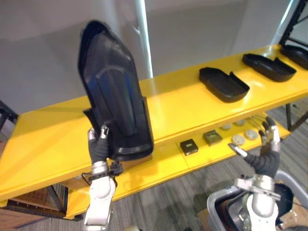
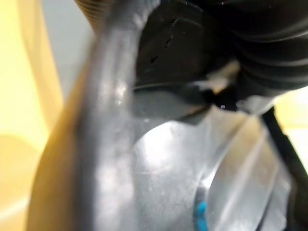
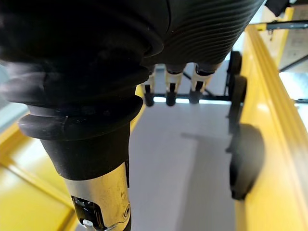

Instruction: Walk over and take plastic housings, then place them on the shelf

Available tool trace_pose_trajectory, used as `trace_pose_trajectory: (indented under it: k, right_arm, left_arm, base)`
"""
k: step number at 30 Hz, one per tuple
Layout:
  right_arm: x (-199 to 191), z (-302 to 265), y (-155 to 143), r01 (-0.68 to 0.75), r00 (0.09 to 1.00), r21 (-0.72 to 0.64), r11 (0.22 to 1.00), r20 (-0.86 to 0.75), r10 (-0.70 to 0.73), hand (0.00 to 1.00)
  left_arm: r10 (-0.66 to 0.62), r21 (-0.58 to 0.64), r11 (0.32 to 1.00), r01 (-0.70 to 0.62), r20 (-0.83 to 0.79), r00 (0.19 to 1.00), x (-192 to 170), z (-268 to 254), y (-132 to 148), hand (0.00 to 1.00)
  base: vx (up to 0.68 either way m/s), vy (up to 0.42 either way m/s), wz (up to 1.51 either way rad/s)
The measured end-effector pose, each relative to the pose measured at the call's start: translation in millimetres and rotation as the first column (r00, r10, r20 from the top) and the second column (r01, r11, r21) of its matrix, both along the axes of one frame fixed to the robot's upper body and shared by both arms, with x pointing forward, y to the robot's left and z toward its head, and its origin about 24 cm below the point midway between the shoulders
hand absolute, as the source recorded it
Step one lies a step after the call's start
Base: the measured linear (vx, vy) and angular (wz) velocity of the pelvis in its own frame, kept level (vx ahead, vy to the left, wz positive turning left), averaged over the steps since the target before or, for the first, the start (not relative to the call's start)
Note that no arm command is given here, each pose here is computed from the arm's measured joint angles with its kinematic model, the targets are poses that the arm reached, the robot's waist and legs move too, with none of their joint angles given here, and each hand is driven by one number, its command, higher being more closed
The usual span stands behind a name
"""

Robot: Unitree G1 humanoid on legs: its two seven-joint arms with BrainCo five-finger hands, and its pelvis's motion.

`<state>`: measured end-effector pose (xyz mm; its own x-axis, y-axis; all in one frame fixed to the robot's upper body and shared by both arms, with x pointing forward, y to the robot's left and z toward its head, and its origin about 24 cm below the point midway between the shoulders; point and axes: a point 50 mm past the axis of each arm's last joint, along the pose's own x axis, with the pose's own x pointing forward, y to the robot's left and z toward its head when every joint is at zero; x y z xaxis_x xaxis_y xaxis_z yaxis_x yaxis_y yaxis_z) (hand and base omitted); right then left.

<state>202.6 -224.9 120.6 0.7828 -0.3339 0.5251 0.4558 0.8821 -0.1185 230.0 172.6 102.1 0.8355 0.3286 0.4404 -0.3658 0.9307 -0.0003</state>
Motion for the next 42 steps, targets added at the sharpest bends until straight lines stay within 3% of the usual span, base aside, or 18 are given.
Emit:
trace_pose_trajectory:
  k: [8,17,22,33,42]
  right_arm:
    - [7,-5,24,-0.07,0.997,0.022,0.997,-0.012,0.071,0.0]
    - [-2,-13,20,-0.101,0.992,-0.008,0.995,-0.078,0.1,0.0]
    - [-17,-20,20,-0.121,0.983,-0.02,0.992,-0.139,0.117,0.0]
    - [-20,-17,41,-0.225,0.966,-0.013,0.974,-0.135,0.221,0.0]
    - [-18,-21,54,-0.298,0.941,-0.012,0.955,-0.172,0.291,0.0]
  left_arm:
    - [0.045,0.09,0.995,-0.05,0.058,0.997,0,17,21,1.0]
    - [-0.037,0.11,0.993,0.035,0.023,0.999,22,19,12,1.0]
    - [-0.09,0.129,0.987,0.098,-0.061,0.994,66,25,10,1.0]
    - [-0.15,0.029,0.986,0.163,-0.262,0.953,141,36,7,1.0]
    - [-0.104,0.013,0.99,0.138,-0.588,0.802,165,-6,9,1.0]
  base:
    - [0.17,0.107,-0.54]
    - [0.06,0.016,0.0]
    - [0.01,-0.002,0.02]
    - [-0.06,-0.019,0.04]
    - [-0.06,-0.012,0.06]
